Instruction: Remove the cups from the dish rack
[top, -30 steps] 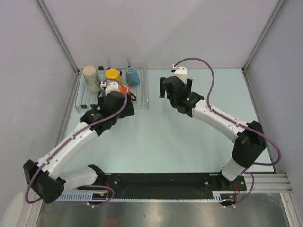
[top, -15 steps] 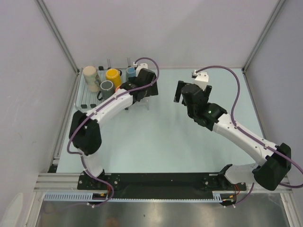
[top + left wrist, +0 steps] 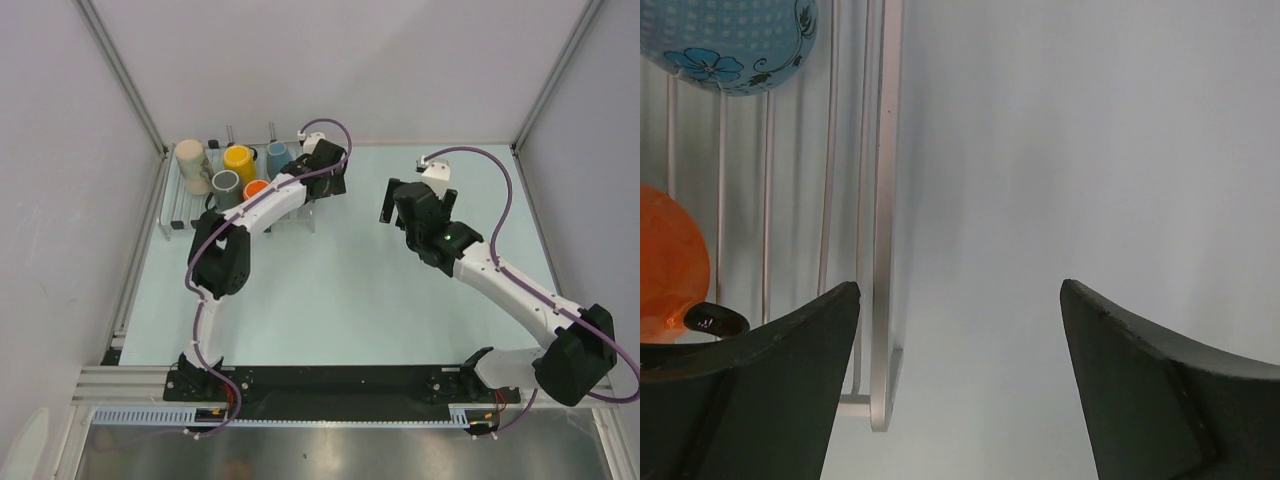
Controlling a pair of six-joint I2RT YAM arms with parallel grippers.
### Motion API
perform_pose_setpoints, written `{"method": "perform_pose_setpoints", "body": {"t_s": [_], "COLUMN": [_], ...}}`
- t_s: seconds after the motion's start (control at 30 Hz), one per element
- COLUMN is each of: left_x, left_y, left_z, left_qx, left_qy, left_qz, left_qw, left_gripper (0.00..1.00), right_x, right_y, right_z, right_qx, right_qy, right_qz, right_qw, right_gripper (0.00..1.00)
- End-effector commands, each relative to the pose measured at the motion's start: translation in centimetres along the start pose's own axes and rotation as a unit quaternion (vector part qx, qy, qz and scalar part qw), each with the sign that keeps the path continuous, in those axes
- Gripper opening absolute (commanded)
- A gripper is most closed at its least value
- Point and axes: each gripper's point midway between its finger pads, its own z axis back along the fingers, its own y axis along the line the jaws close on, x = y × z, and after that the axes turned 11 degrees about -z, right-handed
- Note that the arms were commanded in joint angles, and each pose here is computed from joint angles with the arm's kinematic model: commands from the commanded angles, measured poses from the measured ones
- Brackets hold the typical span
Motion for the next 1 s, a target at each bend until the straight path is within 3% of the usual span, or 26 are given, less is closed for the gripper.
{"method": "perform_pose_setpoints", "body": {"t_s": [0.0, 0.1, 0.2, 0.27, 0.37, 0.4, 0.43, 0.77, 0.97], "left_x": [1.1, 0.1, -1.1, -2.0, -2.9, -3.1, -3.3, -4.7, -6.4], "left_y": [0.4, 0.2, -0.1, 0.0, 0.0, -0.1, -0.2, -2.4, -6.4], "left_z": [-0.9, -1.7, -2.1, -2.2, -2.2, -2.2, -2.1, 0.6, 2.9], "left_qx": [0.006, 0.002, -0.005, -0.003, -0.005, -0.005, -0.005, -0.009, -0.042], "left_qy": [-0.003, 0.01, 0.026, 0.035, 0.045, 0.046, 0.048, 0.038, 0.042], "left_qz": [0.025, 0.016, 0.009, 0.007, 0.004, 0.003, 0.001, -0.015, -0.026], "left_qw": [1.0, 1.0, 1.0, 0.999, 0.999, 0.999, 0.999, 0.999, 0.998], "left_gripper": [0.86, 0.78, 0.55, 0.47, 0.24, 0.09, 0.01, 0.0, 0.0], "right_x": [1.3, 0.8, 0.2, -0.1, -0.4, -0.6, -0.5, 0.9, 1.6], "right_y": [0.5, 0.4, 0.3, 0.1, 0.0, -0.2, -0.3, -1.7, -2.5], "right_z": [0.3, 0.1, -0.1, -0.1, 0.1, 0.1, 0.3, 2.1, 3.5], "right_qx": [0.022, 0.023, 0.022, 0.018, 0.019, 0.018, 0.019, 0.015, 0.022], "right_qy": [-0.011, -0.003, 0.004, 0.008, 0.012, 0.013, 0.011, -0.01, -0.019], "right_qz": [-0.039, -0.045, -0.052, -0.056, -0.061, -0.062, -0.064, -0.071, -0.087], "right_qw": [0.999, 0.999, 0.998, 0.998, 0.998, 0.998, 0.998, 0.997, 0.996], "right_gripper": [1.0, 1.0, 1.0, 1.0, 1.0, 1.0, 1.0, 1.0, 1.0]}}
